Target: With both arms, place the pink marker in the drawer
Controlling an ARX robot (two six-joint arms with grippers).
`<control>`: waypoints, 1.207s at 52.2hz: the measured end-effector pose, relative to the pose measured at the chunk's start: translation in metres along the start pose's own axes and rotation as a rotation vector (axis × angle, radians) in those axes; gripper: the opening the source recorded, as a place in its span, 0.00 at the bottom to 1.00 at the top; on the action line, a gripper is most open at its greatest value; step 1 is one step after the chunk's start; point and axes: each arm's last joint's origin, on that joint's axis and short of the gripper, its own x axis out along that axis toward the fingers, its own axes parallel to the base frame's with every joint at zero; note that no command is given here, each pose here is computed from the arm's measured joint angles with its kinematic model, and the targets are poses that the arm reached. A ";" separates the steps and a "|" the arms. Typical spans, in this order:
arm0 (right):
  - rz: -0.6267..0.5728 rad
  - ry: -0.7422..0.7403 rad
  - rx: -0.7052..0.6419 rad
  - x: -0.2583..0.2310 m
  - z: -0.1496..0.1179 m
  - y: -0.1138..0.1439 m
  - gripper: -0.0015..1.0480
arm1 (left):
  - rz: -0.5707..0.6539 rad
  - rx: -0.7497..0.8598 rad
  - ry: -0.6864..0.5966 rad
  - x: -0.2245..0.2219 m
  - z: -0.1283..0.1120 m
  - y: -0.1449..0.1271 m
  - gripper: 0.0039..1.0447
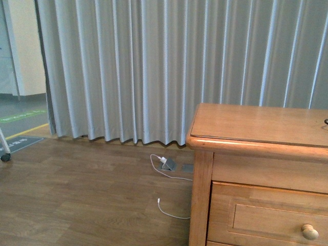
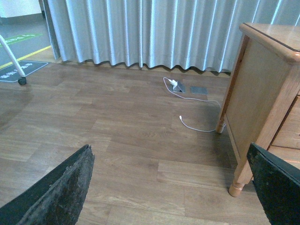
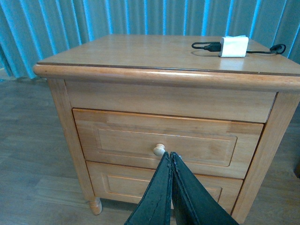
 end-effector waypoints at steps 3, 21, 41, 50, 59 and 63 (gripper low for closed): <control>0.000 0.000 0.000 -0.001 0.000 0.000 0.02 | 0.000 0.000 0.000 0.000 0.000 0.000 0.94; 0.000 0.006 0.000 -0.011 -0.002 0.000 0.02 | 0.000 0.000 0.000 0.000 0.000 0.000 0.94; 0.000 0.006 0.000 -0.011 -0.003 0.000 0.02 | 0.000 0.000 0.000 0.000 0.000 0.000 0.94; 0.000 0.006 -0.001 -0.011 -0.003 0.000 0.17 | 0.000 0.000 0.000 0.000 0.000 0.000 0.94; 0.000 0.006 -0.001 -0.011 -0.003 0.000 0.49 | 0.000 0.000 0.000 0.000 0.000 0.000 0.94; 0.000 0.006 -0.001 -0.011 -0.003 0.000 0.62 | 0.000 0.000 0.000 0.000 0.000 0.000 0.94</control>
